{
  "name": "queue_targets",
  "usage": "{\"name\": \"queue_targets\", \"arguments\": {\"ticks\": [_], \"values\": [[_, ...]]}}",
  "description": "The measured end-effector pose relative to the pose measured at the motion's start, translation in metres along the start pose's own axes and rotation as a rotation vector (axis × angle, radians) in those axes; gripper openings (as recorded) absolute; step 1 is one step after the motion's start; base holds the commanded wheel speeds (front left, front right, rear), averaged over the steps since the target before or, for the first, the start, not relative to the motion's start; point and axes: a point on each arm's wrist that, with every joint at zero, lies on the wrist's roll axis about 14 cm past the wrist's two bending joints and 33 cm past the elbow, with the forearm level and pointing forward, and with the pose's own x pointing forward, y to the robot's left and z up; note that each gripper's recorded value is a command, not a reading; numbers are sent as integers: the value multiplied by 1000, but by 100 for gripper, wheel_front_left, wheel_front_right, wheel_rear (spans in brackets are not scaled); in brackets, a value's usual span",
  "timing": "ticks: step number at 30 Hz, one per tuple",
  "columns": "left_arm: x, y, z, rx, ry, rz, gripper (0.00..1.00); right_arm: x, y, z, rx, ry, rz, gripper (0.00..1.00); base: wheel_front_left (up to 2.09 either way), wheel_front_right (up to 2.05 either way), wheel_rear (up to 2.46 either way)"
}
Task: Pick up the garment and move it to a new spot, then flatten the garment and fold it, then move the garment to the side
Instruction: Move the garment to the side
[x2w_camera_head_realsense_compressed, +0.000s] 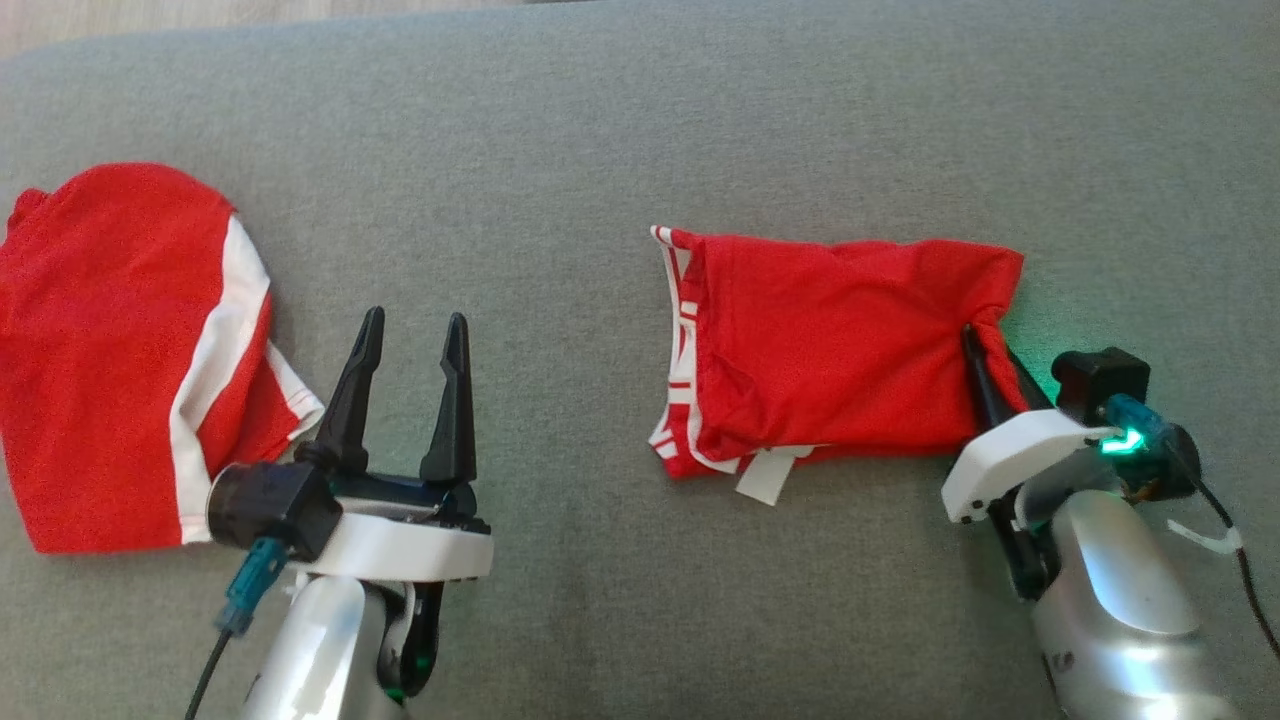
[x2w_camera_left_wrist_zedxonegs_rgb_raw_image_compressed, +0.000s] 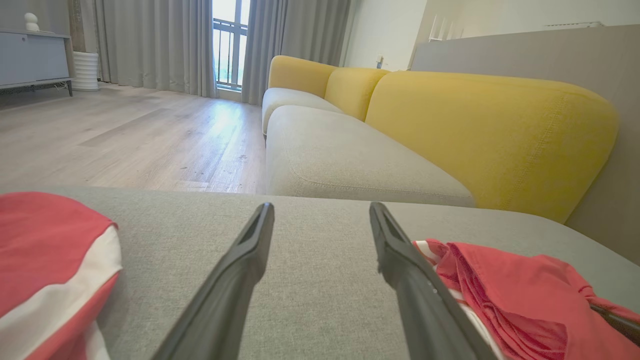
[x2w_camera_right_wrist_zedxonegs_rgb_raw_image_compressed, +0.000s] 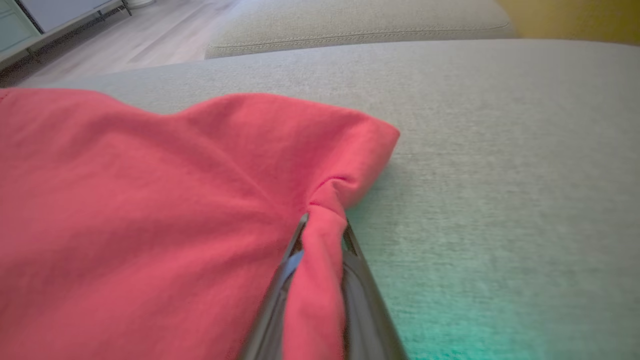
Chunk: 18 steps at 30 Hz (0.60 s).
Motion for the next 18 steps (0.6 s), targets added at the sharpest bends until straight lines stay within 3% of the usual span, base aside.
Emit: {"name": "queue_targets", "arguments": {"ticks": [7, 18], "values": [[4, -9, 3, -3, -9, -27, 100, -12, -55, 28, -133, -66, -100, 0, 0, 0, 0], [10, -4, -11, -13, 23, -19, 100, -21, -160, 57, -329, -10, -271, 0, 0, 0, 0]]}}
